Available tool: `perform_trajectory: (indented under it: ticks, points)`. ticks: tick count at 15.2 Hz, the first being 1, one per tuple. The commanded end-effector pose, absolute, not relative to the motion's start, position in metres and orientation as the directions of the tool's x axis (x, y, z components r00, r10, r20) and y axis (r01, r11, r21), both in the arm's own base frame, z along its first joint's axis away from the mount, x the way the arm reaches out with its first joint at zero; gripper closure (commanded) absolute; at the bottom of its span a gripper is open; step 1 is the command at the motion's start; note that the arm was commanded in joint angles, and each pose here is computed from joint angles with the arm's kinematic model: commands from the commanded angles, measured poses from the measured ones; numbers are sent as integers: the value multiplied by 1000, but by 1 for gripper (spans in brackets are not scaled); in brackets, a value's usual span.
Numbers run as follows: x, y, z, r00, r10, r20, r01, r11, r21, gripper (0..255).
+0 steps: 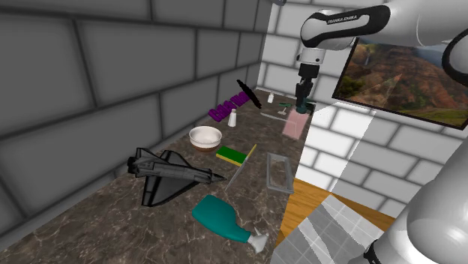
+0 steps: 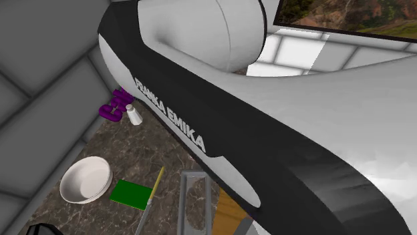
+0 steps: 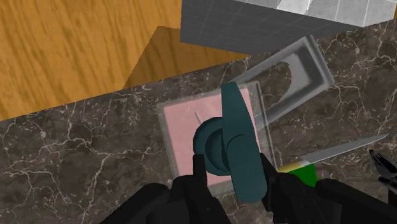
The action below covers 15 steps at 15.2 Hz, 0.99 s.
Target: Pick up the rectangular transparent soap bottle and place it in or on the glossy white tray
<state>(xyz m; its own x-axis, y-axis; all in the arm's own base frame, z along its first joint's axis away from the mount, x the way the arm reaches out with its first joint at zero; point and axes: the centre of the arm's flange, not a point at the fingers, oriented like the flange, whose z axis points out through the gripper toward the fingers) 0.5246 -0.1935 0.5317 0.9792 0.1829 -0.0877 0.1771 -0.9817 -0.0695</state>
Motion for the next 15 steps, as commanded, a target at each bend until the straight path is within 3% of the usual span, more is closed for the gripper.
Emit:
perform_trajectory:
  ticks: [1,9,15]
  points:
    - [514,-168,536,979,182,-88,176,-982,-69,255]
    - [472,-72,563,979,182,-88,176,-982,-69,255]
    - [472,-72,531,979,182,-88,176,-982,-69,255]
